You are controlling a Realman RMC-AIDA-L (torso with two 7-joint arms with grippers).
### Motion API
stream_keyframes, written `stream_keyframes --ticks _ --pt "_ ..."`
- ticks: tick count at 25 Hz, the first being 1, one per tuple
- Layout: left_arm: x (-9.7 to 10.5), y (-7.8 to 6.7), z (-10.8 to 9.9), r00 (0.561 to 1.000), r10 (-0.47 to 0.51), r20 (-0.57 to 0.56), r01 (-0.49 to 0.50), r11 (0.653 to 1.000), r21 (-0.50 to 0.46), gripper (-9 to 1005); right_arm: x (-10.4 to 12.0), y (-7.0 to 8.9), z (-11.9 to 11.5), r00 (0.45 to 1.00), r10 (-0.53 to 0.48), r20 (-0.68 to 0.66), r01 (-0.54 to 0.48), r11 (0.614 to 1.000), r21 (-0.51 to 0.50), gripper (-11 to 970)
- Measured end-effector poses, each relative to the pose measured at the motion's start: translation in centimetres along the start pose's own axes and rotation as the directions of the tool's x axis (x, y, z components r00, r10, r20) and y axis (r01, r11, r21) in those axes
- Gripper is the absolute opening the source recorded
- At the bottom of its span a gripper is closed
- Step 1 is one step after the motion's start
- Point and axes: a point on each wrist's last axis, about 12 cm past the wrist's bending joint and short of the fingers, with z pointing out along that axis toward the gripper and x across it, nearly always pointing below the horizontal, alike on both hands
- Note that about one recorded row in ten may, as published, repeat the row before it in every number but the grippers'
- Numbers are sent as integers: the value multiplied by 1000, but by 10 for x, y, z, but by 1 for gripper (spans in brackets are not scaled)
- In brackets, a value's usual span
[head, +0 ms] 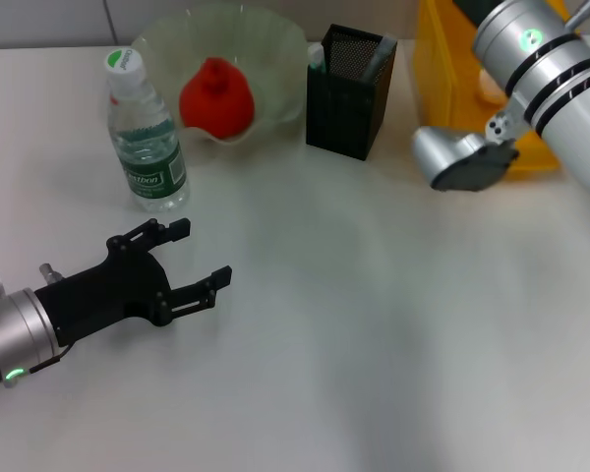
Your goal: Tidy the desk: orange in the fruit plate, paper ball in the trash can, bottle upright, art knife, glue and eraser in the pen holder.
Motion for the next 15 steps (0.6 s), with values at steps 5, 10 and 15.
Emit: stream_keyframes --ticks 5,10,15 --pt "0 -1 0 1000 -5 6 5 1000 -1 859 19 -21 -3 910 398 -118 -376 910 176 651" --pt "-2 -3 1 1000 -8 22 8 1000 10 859 36 -25 -7 558 823 -108 -764 560 321 651" --pt "-7 -6 3 998 -15 59 13 999 44 859 39 -16 -8 93 996 -8 -929 90 358 651"
